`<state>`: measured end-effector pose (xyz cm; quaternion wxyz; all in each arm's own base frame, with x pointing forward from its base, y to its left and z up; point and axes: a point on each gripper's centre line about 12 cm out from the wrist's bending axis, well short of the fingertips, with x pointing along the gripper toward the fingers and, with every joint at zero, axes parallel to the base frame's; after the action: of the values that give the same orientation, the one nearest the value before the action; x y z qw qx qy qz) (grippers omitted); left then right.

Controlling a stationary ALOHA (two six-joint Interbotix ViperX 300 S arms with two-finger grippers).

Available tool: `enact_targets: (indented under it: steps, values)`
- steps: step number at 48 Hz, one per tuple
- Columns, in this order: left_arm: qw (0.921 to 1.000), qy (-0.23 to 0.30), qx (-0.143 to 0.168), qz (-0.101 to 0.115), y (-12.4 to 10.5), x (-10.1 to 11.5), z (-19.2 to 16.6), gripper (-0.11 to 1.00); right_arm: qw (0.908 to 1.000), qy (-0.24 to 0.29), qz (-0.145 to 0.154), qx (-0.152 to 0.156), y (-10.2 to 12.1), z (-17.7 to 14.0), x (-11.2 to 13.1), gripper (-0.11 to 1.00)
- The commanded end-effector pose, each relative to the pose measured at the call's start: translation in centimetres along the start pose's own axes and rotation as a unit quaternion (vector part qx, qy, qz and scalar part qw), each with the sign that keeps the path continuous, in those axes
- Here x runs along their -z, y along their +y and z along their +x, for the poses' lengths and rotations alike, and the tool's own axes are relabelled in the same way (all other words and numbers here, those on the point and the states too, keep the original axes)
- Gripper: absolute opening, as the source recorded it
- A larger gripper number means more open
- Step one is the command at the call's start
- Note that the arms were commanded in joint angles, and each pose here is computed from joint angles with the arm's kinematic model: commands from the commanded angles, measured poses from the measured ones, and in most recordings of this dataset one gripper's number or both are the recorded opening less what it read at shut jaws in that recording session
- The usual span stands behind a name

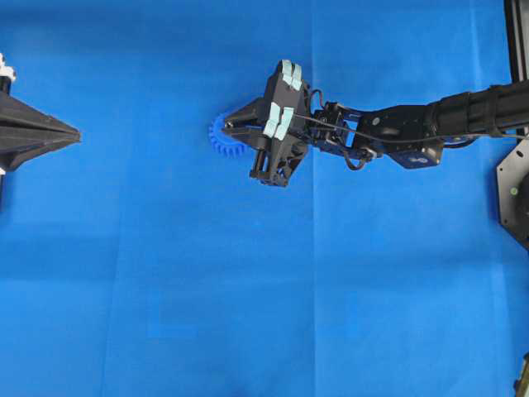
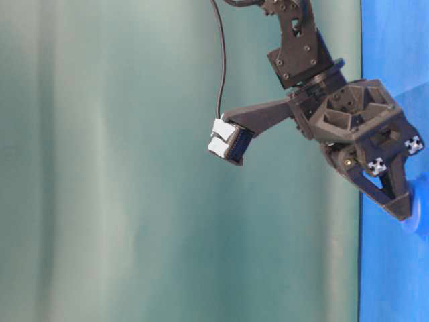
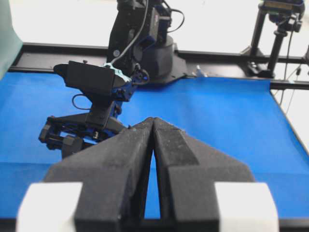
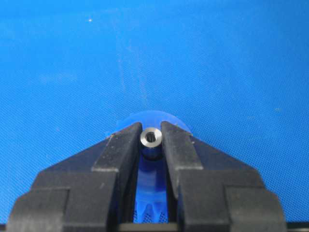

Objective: Insert the shaft placed at a random location into the center hole of the small gear at another random location.
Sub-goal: 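Lower the shaft into the gear's center hole, then open the right gripper to release the shaft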

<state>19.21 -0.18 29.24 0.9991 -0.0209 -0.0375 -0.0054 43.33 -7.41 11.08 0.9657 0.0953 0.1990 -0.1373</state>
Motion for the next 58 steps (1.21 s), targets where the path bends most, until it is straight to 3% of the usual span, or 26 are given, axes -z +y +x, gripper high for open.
enact_targets:
  steps: [1,6,13,15,23,38,58]
  values:
    - [1.0,-0.005,0.001,0.001,0.0,-0.4,0.1,0.0,0.9998,-0.02,0.002,-0.004,0.3,0.0,-1.5,0.11]
    - [1.0,-0.005,0.001,0.001,0.0,-0.3,0.1,0.0,0.9997,-0.022,0.002,-0.006,0.5,0.0,-1.7,0.36]
    - [1.0,-0.004,0.001,0.001,-0.1,-0.3,0.1,0.0,0.9994,-0.035,0.001,-0.008,0.6,-0.4,-2.7,0.81]
    - [1.0,-0.004,0.001,0.001,-0.1,-0.4,0.1,0.0,0.9992,-0.04,0.001,-0.009,0.7,-0.6,-3.1,0.84]
    - [1.0,-0.003,0.001,0.001,0.0,-0.3,0.1,0.0,0.9984,-0.055,0.001,-0.014,1.0,-1.7,-5.0,0.74]
    - [1.0,-0.004,0.001,0.001,0.0,-0.4,0.1,0.0,0.997,-0.073,-0.002,-0.025,1.5,-4.1,-8.3,0.74]
    - [1.0,-0.005,0.001,0.001,-0.1,-0.4,0.1,0.0,0.9977,-0.061,-0.001,-0.029,1.8,-4.9,-8.0,0.74]
